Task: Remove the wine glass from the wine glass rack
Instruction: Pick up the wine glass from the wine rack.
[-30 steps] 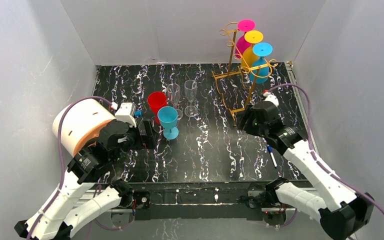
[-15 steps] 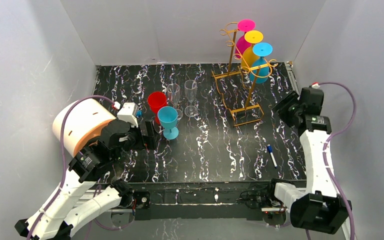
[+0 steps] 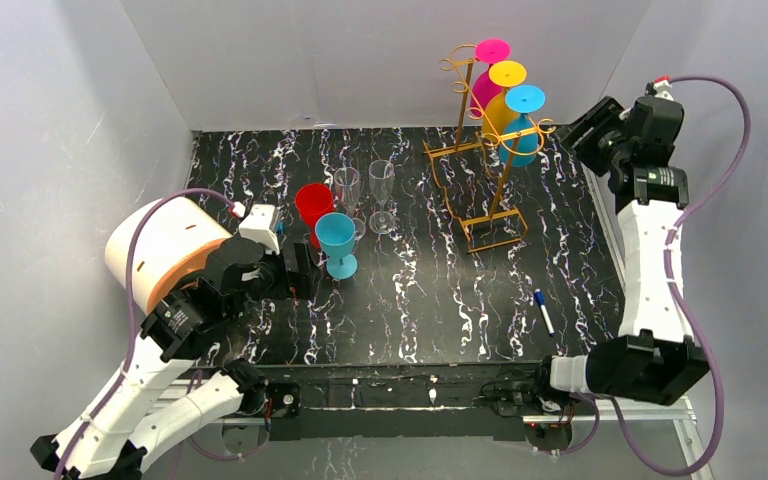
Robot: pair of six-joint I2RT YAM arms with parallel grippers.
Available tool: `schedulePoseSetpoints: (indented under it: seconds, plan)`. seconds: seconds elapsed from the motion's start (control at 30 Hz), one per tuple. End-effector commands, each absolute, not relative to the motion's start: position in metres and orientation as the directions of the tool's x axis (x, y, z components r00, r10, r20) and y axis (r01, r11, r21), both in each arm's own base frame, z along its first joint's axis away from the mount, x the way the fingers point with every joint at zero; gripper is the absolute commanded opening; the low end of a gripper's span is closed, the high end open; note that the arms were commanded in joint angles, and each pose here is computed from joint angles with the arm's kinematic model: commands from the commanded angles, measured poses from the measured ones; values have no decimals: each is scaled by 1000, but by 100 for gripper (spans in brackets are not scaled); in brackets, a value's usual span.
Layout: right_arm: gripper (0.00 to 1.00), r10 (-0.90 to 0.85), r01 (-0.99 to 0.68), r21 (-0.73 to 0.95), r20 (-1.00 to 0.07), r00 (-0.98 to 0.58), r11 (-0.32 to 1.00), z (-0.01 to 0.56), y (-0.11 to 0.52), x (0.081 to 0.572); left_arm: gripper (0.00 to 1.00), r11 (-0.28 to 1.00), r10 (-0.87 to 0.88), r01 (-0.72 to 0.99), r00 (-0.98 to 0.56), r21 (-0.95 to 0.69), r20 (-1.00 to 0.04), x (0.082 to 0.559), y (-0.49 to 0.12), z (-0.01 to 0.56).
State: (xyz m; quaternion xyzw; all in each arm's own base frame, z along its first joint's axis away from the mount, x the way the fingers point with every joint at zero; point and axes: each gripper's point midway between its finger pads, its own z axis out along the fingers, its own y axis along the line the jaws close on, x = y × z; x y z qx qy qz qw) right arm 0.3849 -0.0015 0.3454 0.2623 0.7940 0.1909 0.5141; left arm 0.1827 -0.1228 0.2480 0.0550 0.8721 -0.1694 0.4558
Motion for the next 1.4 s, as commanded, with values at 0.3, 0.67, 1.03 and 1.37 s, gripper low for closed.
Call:
schedulePoseSetpoints:
  seconds: [0.3,0.67,1.03,1.37]
  plan:
    - [67,553,-101,602,-777,-300,792,415,25,463,98,933,-48,269,-569,-241,-821,188,-128,256]
    - [56,568,-156,659,-725,-389,736,402,39,495,98,936,-42,264,-569,-231,-821,190,-127,255]
    - [33,578,-164,689,-694,-429,706,394,45,497,98,936,-41,265,-569,-231,-821,190,-128,255]
    - [19,599,-143,710,-670,-439,690,394,46,497,98,935,-45,264,-570,-235,-820,189,-128,256]
